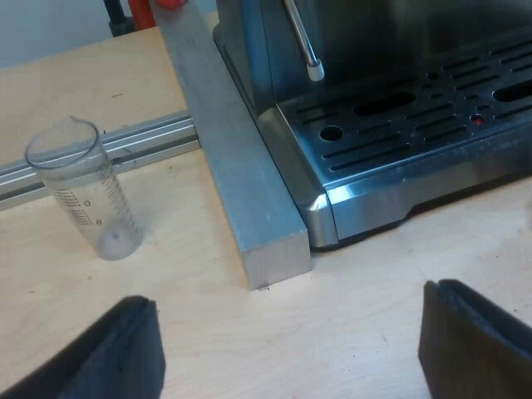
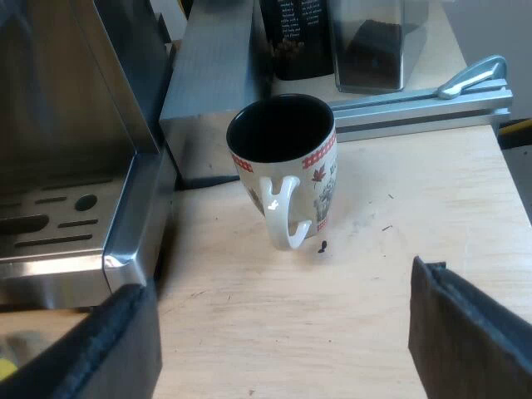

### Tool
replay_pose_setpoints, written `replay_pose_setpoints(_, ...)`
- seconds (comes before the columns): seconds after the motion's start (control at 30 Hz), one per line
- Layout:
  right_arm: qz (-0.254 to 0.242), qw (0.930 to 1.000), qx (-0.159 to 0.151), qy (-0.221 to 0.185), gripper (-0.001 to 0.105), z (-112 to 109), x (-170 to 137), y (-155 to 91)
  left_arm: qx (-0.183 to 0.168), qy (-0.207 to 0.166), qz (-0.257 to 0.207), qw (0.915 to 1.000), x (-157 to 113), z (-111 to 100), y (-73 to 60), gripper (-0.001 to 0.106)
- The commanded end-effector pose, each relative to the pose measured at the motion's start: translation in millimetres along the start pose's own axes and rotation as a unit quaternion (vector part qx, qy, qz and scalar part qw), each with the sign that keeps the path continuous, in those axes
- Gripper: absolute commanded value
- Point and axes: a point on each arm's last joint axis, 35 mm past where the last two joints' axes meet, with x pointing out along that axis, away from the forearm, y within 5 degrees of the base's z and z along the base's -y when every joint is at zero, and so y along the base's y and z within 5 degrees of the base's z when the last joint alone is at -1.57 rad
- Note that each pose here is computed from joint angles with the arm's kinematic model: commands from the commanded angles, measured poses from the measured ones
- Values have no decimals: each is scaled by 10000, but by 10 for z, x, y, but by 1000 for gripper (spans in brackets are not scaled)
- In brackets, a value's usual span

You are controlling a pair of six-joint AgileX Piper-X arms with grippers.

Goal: Put the handle in the coffee machine

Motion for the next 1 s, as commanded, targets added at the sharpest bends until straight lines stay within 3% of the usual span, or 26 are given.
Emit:
replay_pose_setpoints(0.03,0,10000,3,16,65,20,14,-7,-12,33,-27,10000,18,16,2,67)
replay_pose_setpoints(0.27,-2,10000,1,4,65,22,14,-8,-125,36,-134,9998,18,16,-6,67)
replay_pose_setpoints(0.43,-18,10000,-68,-62,65,115,-99,-7,-116,-3,-826,9965,-20,45,-62,67)
replay_pose_setpoints(0.57,87,9998,-190,71,65,201,-142,-14,-11,-202,-1003,9947,-127,136,-98,67)
replay_pose_setpoints(0.67,440,9986,-86,296,65,299,-140,-15,7,-14,-1351,9908,-89,278,-116,73)
replay_pose_setpoints(0.73,828,9950,-23,555,65,376,-135,-8,-74,186,-1921,9812,-39,402,-142,77)
replay_pose_setpoints(0.9,1565,9817,-140,1080,65,543,-89,7,-149,430,-2330,9714,57,539,-148,77)
replay_pose_setpoints(0.93,1711,9777,-186,1206,65,575,-64,13,197,445,-2540,9660,112,635,-148,76)
replay_pose_setpoints(1.0,1978,9689,-227,1471,65,618,-12,32,362,448,-2572,9646,142,684,-144,76)
